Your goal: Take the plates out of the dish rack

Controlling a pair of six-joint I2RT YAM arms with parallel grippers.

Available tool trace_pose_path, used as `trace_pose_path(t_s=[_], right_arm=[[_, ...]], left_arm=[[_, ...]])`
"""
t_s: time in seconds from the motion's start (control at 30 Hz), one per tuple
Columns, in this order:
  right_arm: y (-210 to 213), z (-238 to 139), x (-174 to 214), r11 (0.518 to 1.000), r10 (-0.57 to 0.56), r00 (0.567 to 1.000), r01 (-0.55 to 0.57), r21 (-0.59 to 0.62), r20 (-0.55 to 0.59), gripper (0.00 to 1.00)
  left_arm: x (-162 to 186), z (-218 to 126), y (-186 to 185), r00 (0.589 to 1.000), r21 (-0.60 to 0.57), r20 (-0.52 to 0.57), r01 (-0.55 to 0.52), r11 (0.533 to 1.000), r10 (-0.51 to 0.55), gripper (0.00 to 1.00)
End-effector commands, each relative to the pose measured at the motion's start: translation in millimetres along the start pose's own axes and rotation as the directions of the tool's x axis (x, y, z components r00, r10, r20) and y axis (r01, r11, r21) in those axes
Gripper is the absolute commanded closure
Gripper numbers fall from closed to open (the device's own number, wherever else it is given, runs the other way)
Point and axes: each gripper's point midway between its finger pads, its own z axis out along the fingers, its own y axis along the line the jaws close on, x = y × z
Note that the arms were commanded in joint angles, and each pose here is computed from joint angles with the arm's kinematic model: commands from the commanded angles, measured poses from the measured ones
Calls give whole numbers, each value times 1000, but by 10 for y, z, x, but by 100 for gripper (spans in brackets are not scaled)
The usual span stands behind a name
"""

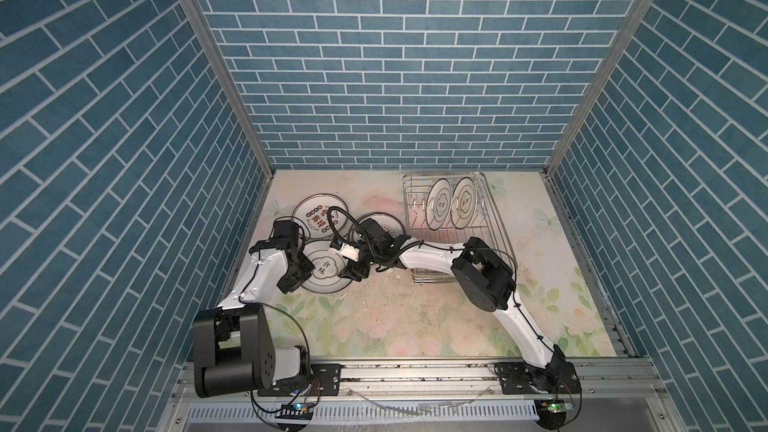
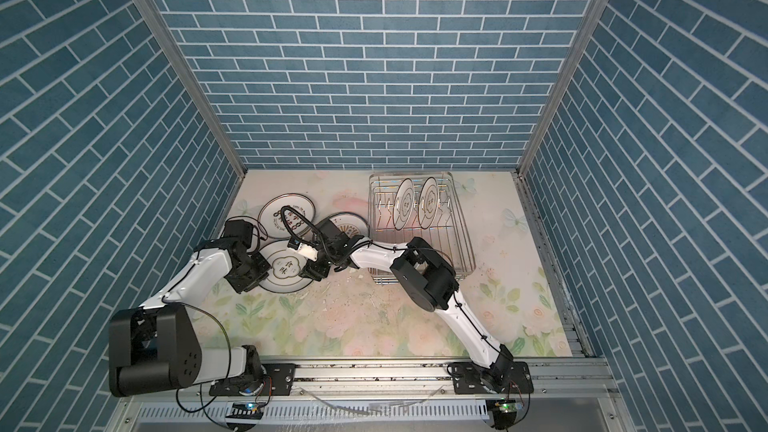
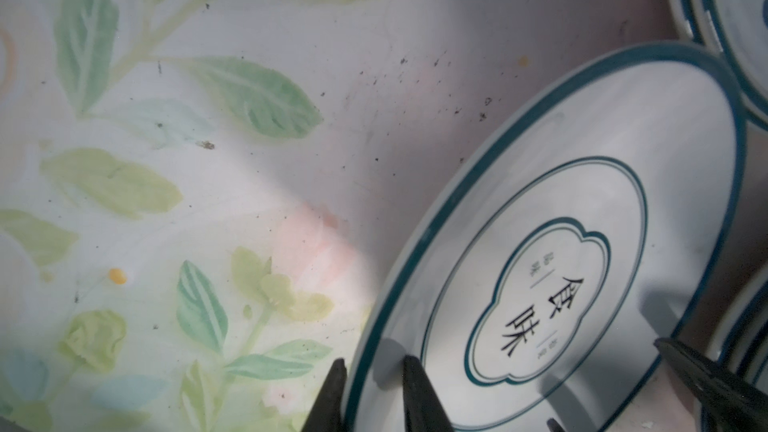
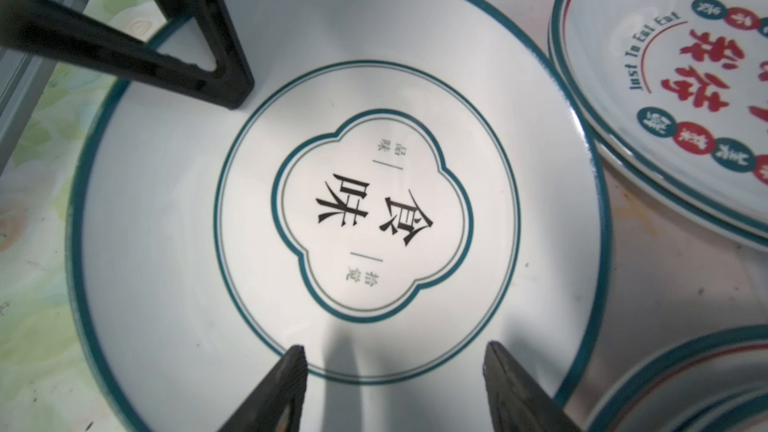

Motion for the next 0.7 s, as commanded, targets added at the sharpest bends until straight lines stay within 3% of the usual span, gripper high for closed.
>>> trace_pose_path(t_s=[0.0,0.3,0.67], right_arm=[[-7,58,-13,999,-50,999,50,-1,-4,32],[2,136,43,999,-42,999,42,-16,-13,33],[-28,39,-149,998,-64,997,64,9,32,33]], left_arm=[[230,61,411,996,-198,-75,-57,979,42,75],[233,135,365,994,-192,-102,-69,979,50,75],[146,6,357,998,-176,-32,-61,983,56,71]])
